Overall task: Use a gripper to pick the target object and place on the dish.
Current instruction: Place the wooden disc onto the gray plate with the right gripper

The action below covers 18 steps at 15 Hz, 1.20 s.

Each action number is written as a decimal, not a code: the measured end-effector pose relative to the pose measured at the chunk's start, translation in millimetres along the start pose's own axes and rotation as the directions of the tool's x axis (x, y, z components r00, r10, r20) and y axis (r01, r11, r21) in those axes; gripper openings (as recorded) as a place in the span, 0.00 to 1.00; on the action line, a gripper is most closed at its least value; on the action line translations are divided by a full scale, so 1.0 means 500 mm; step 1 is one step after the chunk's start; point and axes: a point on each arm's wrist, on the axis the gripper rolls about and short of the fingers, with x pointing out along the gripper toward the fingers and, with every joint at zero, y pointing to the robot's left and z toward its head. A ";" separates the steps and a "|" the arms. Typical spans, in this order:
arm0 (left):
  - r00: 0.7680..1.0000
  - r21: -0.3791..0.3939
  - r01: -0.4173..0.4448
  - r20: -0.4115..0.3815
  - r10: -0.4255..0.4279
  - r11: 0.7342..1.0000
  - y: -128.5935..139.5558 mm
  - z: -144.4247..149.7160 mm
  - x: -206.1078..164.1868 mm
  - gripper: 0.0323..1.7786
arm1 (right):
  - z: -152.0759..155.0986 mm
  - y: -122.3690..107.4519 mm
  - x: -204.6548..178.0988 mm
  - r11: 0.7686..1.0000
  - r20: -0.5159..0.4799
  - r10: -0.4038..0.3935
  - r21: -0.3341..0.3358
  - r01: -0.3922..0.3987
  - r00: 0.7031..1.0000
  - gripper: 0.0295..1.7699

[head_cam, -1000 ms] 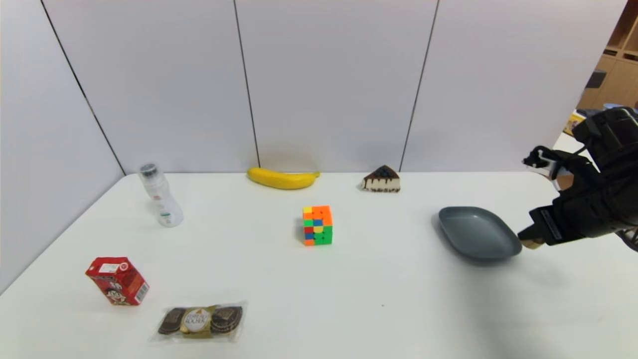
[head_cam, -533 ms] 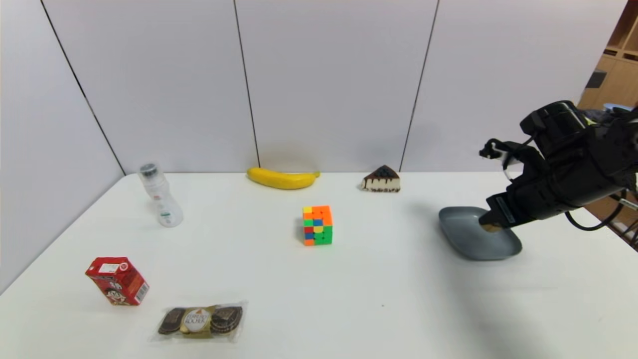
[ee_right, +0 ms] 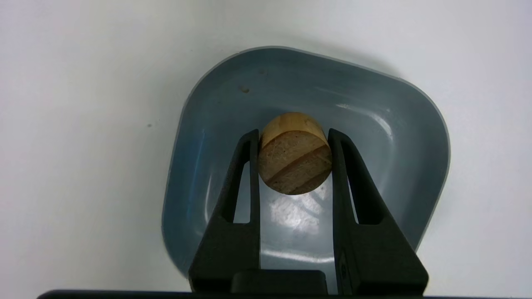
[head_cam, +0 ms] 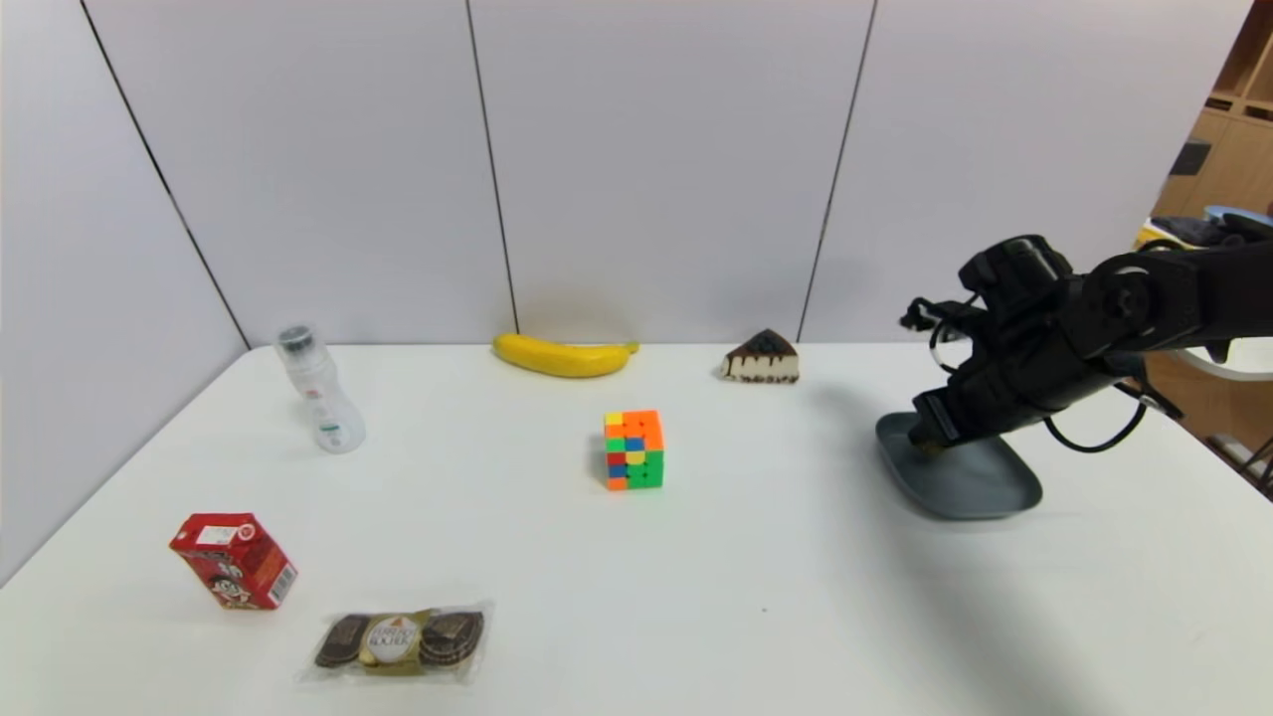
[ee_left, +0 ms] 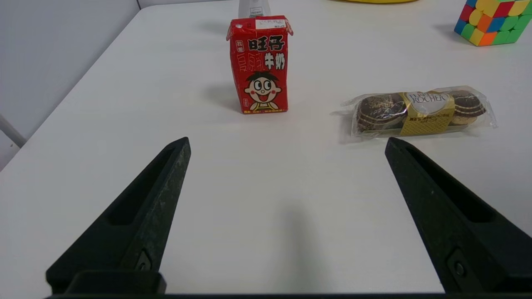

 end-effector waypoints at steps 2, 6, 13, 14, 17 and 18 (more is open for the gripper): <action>1.000 0.000 0.000 0.000 0.000 1.000 0.000 0.000 0.000 0.95 | 0.002 -0.001 0.017 1.000 -0.018 -0.009 0.001 0.009 1.000 0.25; 1.000 0.000 0.000 0.000 0.000 1.000 0.000 0.000 0.000 0.95 | 0.002 -0.001 0.026 1.000 -0.024 -0.008 0.004 0.008 1.000 0.25; 1.000 0.000 0.000 0.000 0.000 1.000 0.000 0.000 0.000 0.95 | 0.010 0.000 0.014 1.000 -0.004 -0.009 0.008 0.009 1.000 0.68; 1.000 0.000 0.000 0.000 0.000 1.000 0.000 0.000 0.000 0.95 | 0.010 0.000 0.005 1.000 0.001 -0.010 0.008 0.009 1.000 0.71; 1.000 -0.001 0.000 0.000 0.000 1.000 0.000 0.000 0.000 0.95 | 0.002 0.001 -0.056 1.000 0.039 -0.016 0.012 0.015 0.999 0.79; 1.000 0.000 0.001 0.000 -0.001 1.000 0.000 0.000 0.000 0.95 | -0.007 0.002 -0.088 1.000 0.056 -0.019 0.014 0.018 0.998 0.81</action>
